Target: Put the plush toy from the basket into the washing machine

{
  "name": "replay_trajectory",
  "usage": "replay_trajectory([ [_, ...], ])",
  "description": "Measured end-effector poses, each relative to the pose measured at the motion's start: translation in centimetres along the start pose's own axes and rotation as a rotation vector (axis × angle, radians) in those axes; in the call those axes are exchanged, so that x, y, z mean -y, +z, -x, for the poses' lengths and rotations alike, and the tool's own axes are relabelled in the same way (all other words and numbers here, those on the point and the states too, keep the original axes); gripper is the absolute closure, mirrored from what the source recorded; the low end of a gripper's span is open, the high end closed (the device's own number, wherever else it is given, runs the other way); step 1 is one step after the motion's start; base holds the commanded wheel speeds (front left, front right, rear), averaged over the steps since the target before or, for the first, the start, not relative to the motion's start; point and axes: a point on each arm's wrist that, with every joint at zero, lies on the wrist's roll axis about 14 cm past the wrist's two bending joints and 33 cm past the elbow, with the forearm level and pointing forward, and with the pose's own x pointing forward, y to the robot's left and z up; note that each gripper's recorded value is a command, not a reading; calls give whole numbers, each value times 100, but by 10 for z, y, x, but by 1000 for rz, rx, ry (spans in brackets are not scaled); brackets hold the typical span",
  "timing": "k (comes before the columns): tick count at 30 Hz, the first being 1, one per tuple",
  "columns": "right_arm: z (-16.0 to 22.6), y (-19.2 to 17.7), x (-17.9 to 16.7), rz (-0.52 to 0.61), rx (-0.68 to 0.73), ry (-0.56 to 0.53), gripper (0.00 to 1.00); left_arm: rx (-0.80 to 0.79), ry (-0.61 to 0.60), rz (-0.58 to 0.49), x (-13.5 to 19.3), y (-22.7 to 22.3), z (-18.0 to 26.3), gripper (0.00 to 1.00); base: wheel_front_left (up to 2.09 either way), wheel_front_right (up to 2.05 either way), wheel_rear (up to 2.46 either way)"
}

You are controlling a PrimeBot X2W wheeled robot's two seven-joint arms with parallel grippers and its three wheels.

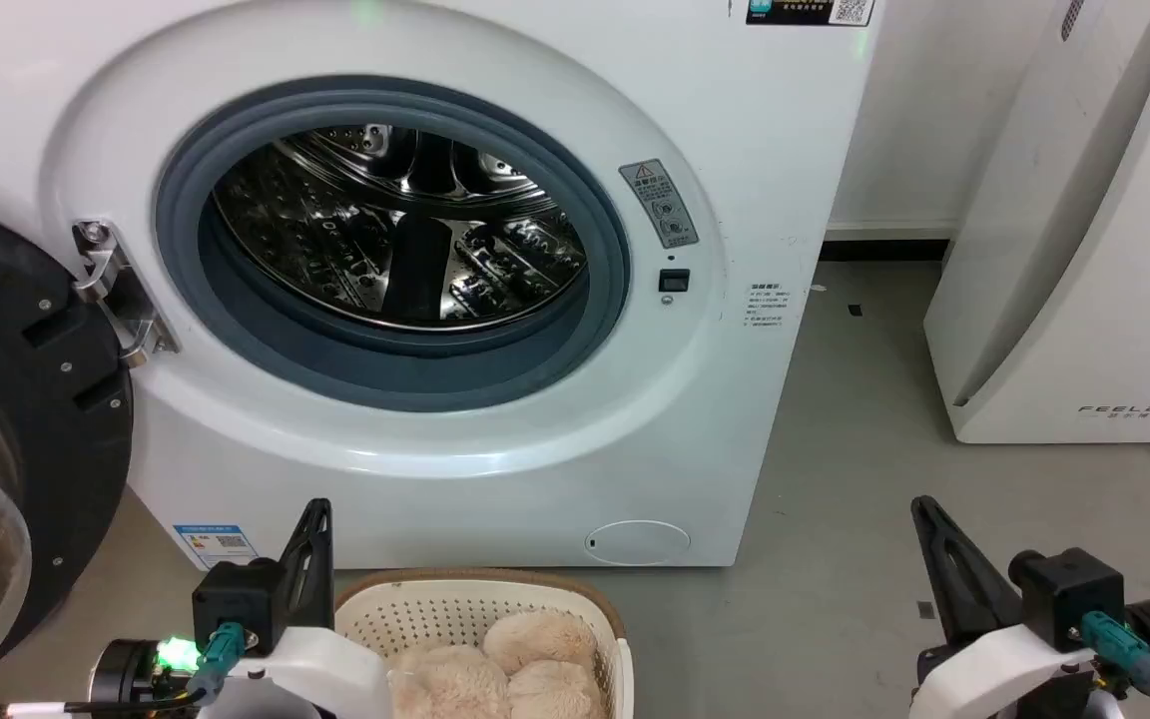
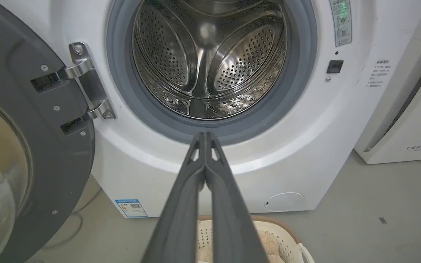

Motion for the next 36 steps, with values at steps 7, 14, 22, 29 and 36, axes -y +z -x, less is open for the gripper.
replay_trajectory([
  [7,0,0,0,0,0,0,100,0,0,0,0,0,0,100,0,0,0],
  [14,0,0,0,0,0,0,100,0,0,0,0,0,0,100,0,0,0],
  [22,0,0,0,0,0,0,100,0,0,0,0,0,0,100,0,0,0],
  [29,0,0,0,-1,-1,1,0,-1,-2,0,1,0,0,0,0,0,0],
  [36,0,-2,-1,-8,-2,2,0,-2,-8,1,3,-2,0,0,0,0,0],
])
